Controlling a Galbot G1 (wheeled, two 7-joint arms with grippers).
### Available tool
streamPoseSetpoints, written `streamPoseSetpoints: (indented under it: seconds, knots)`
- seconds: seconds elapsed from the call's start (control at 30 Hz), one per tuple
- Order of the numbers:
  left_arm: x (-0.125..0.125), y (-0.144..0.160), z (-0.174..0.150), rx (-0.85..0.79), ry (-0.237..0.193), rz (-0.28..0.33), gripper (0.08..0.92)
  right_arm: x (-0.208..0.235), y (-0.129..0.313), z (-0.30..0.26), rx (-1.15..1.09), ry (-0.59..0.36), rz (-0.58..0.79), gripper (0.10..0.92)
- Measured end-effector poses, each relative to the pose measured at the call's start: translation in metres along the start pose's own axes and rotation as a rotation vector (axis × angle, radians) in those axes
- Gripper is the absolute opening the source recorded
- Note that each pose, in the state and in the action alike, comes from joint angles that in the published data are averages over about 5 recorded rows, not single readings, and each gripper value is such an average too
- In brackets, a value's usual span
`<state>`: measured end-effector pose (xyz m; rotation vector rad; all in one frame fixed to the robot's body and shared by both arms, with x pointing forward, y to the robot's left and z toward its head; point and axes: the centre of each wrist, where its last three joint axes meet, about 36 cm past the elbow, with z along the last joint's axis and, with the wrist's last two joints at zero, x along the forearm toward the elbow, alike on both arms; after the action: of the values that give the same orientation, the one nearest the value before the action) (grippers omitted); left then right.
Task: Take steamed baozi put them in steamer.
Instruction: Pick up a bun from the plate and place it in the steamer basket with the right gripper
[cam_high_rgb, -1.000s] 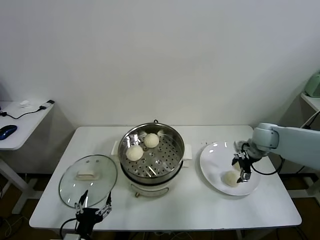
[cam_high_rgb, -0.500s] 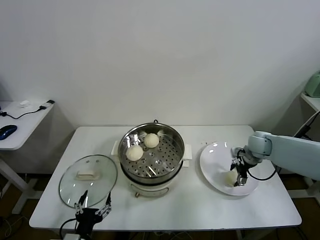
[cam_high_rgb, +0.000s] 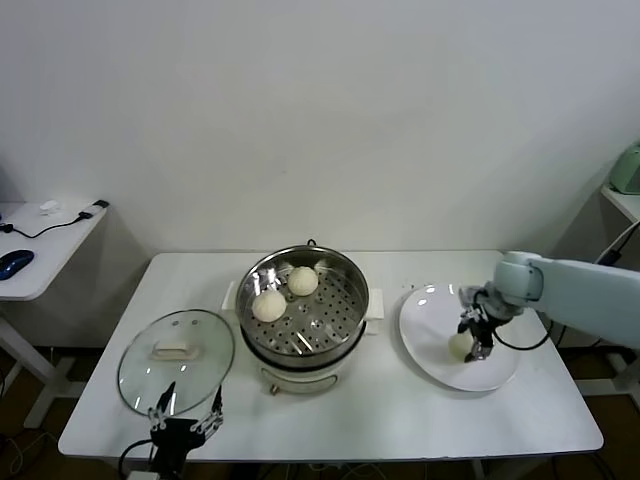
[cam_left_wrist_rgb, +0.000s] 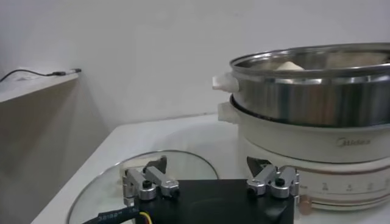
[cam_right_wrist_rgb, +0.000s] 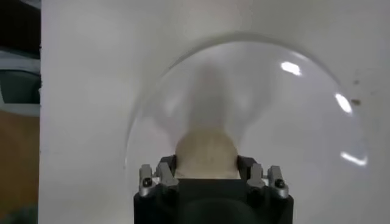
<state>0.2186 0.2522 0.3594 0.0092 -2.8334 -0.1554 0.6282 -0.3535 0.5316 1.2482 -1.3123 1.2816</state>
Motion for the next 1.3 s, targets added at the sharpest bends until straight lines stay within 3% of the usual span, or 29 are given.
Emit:
streamPoseSetpoints:
  seconds: [0.3, 0.5, 0.87, 1.3]
  knots:
    - [-0.002, -0.003, -0.003, -0.002, -0.007, 0.010, 0.823, 0.138, -0.052, -0.097, 0.263, -0.058, 0.135, 0.653]
    - [-0.002, -0.003, -0.004, -0.003, -0.008, 0.010, 0.823, 0.178, -0.051, -0.199, 0.544, -0.099, 0.156, 0.653]
    - [0.000, -0.005, 0.001, 0.005, -0.001, 0.001, 0.823, 0.137, -0.027, -0.325, 1.072, -0.116, 0.041, 0.653]
    - [0.001, -0.005, 0.004, 0.003, 0.007, -0.008, 0.823, 0.057, -0.011, -0.377, 1.377, -0.123, -0.086, 0.653]
